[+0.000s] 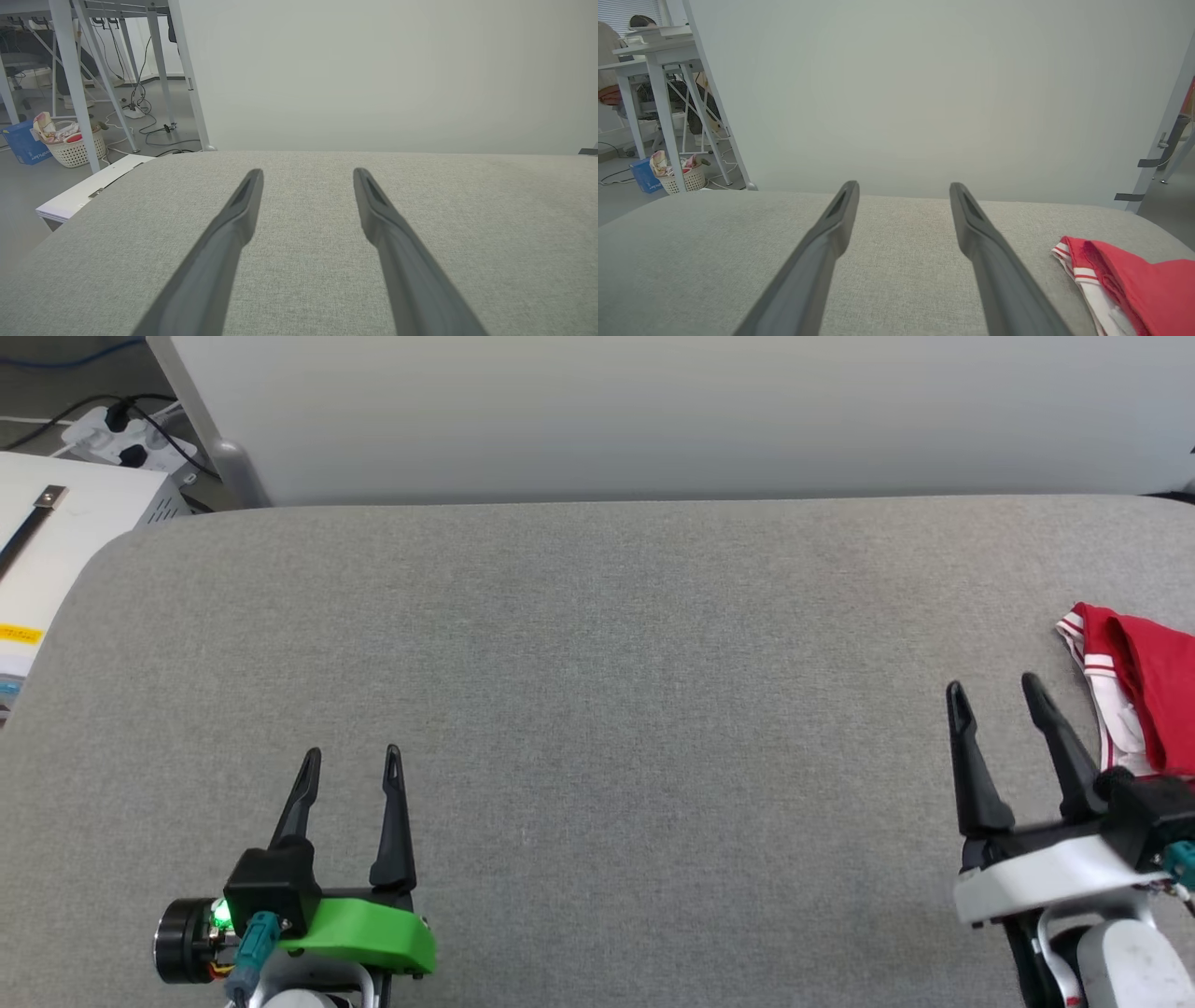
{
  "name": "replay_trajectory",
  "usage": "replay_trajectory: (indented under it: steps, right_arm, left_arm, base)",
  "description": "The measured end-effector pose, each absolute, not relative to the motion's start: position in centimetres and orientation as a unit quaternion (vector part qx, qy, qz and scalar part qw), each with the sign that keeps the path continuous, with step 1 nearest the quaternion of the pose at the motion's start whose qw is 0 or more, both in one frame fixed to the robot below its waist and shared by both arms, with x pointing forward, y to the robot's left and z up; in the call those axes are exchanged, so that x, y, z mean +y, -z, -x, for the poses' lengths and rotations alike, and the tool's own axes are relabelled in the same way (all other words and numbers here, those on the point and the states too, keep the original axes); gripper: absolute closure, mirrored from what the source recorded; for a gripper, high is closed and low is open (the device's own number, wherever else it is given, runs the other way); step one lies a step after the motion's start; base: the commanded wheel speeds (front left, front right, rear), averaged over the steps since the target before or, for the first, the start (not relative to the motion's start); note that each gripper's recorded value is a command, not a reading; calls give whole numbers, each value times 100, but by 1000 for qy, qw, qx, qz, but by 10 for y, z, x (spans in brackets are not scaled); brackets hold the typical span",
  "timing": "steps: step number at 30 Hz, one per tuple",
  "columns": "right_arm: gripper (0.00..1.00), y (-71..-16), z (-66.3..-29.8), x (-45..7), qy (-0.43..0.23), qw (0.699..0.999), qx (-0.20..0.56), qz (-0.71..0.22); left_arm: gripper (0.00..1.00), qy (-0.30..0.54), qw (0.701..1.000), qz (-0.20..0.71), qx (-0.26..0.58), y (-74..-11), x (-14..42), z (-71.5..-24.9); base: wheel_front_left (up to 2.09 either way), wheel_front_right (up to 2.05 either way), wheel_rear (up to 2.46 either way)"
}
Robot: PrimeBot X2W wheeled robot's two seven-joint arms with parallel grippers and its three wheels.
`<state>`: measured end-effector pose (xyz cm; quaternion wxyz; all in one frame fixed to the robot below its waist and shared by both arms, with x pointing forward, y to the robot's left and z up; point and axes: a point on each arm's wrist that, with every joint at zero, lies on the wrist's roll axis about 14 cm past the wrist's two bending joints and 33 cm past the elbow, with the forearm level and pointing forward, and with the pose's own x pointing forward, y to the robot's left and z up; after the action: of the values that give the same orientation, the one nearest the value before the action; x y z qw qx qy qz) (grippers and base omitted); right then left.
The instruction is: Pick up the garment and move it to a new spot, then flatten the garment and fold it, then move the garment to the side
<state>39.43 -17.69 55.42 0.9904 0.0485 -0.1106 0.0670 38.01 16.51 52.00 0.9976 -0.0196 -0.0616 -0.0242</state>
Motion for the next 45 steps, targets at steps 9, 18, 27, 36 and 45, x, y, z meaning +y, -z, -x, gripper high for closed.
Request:
replay_trajectory:
  steps: [9,18,27,36,45]
  right_arm:
    - [0,-527,-370,-174,-60,993,-71,-67]
    - [0,-517,-364,-173,-58,994,-55,-72]
    - [100,-516,-363,-172,-59,994,-53,-71]
    - [100,-515,-363,-172,-61,995,-48,-65]
    - [100,-514,-363,-170,-62,995,-40,-61]
  left_arm:
    - [0,22,997,26,-64,-522,169,-370]
    - [0,23,997,30,-61,-520,169,-367]
    - [100,25,997,30,-60,-520,168,-367]
    - [100,25,998,29,-54,-519,168,-367]
    - [100,24,998,24,-47,-518,169,-367]
  base:
    - [0,0,0]
    - [0,0,0]
    - [0,0,0]
    - [0,0,0]
    - [0,0,0]
